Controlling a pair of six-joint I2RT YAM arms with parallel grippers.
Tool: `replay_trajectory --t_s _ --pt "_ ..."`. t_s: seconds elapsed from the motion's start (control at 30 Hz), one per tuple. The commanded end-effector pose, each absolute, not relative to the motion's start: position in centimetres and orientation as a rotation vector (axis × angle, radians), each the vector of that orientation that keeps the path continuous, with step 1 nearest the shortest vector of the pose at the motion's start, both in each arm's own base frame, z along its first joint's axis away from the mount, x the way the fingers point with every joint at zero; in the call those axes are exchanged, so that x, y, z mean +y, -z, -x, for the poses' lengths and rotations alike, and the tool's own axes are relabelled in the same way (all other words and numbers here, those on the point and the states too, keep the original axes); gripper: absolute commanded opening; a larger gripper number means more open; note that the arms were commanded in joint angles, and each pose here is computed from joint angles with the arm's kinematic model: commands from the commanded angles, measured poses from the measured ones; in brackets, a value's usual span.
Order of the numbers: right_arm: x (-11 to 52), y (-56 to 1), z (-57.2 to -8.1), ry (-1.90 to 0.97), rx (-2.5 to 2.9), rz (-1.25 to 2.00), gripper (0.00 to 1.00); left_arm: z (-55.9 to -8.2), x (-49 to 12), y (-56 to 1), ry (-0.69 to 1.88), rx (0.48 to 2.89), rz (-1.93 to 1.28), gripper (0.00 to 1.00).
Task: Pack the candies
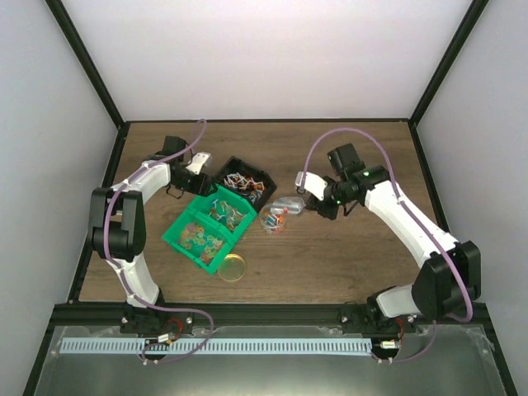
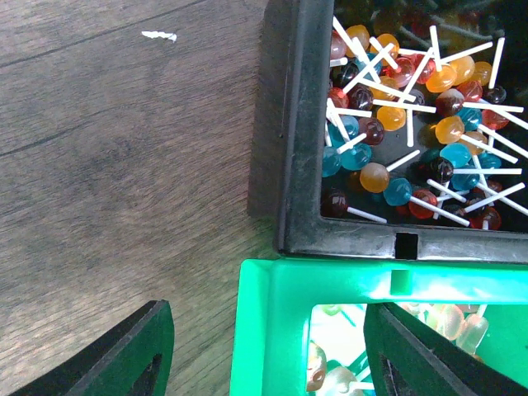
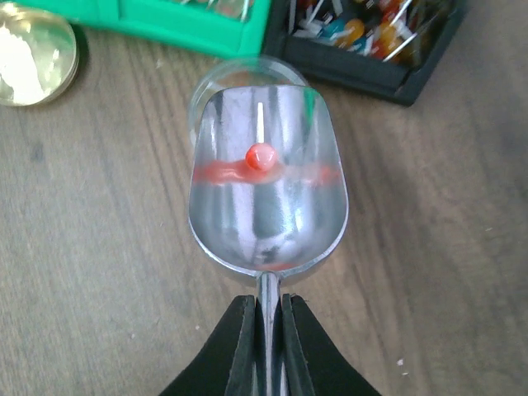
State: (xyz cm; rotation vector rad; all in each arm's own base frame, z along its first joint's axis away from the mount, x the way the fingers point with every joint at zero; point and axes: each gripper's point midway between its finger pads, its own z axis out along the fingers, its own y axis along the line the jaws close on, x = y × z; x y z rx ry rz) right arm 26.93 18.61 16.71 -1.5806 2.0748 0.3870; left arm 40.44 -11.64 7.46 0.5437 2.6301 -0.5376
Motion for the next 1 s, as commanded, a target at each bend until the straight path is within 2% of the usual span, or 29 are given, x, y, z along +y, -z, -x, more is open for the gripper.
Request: replay_trajectory --t_s 0.0,0.13,0.33,0.6,0.97 --pt "20.7 -20.9 -29.6 -0.426 2.036 1.468 0.01 -40.8 -11.8 -8.3 0.557 2.588 -0.542 0.65" --pt "21.8 -22.5 -30.6 -0.469 2.005 1.456 0.01 -40.8 -11.8 -8.3 0.556 2.589 -0.539 0.65" --pt "21.8 -23.3 -29.1 -0.471 1.876 1.457 0.01 -40.8 -11.6 -8.4 0.545 2.589 -0.540 0.65" --pt "22.2 -24.1 -28.5 -0.586 1.847 1.260 0.01 -40.7 -11.7 -8.3 0.554 2.594 -0.538 0.65" --pt "20.0 -19.9 -27.4 -0.528 2.009 1.313 0.01 -40.8 -11.6 -8.6 0.548 2.590 -0.547 0.65"
